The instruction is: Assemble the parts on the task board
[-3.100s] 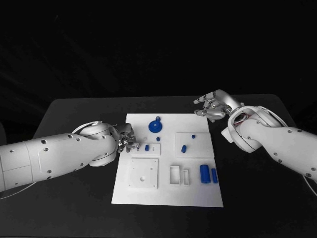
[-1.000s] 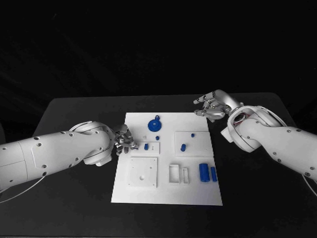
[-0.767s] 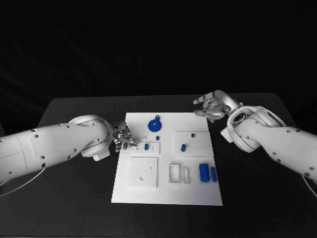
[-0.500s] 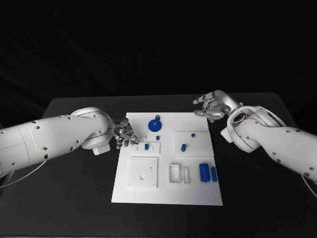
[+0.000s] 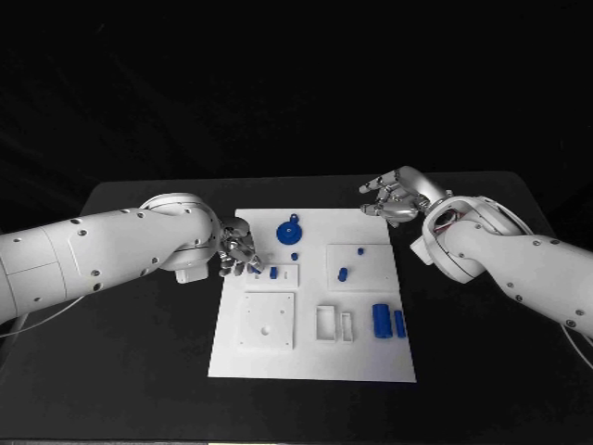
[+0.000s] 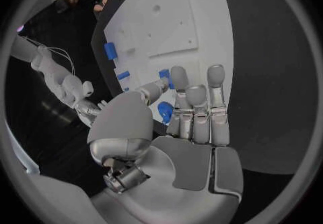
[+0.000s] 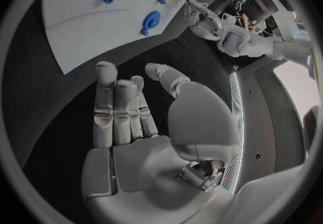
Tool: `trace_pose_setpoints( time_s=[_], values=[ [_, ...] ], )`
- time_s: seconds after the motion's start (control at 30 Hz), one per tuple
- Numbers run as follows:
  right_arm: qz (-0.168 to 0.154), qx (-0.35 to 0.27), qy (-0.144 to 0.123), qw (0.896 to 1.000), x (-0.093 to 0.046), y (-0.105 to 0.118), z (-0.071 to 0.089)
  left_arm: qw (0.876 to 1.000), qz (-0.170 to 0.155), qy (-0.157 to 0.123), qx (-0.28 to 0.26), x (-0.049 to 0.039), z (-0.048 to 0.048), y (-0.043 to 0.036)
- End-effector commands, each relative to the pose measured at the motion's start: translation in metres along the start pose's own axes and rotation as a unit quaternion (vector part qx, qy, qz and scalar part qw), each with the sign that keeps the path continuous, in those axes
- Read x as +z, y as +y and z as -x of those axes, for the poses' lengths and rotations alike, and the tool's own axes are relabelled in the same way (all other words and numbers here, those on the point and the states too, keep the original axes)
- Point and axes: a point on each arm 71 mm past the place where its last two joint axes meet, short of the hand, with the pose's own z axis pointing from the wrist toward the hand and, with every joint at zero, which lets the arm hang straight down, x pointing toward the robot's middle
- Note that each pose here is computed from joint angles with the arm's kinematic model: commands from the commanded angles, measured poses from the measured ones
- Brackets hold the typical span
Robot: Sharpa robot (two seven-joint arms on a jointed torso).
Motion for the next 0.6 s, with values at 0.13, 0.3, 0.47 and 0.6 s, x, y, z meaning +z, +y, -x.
trace_pose_setpoints(
  time_s=[0.13,0.3,0.47,0.6],
  values=[
    [0.003,-0.001,0.006,1.000,0.0000,0.0010,-0.0013,0.997,0.002,-0.026,0.071,0.0004,0.0016,-0.0073],
    [0.003,-0.001,0.006,1.000,0.0000,0.0010,-0.0012,0.996,0.003,-0.044,0.078,0.0005,0.0029,-0.0086],
    [0.003,-0.001,0.006,1.000,0.0001,0.0011,-0.0014,0.996,0.004,-0.052,0.078,0.0014,0.0019,-0.0096],
    [0.004,-0.001,0.006,1.000,0.0002,0.0013,-0.0015,0.996,0.004,-0.050,0.075,0.0030,-0.0008,-0.0098]
  ],
)
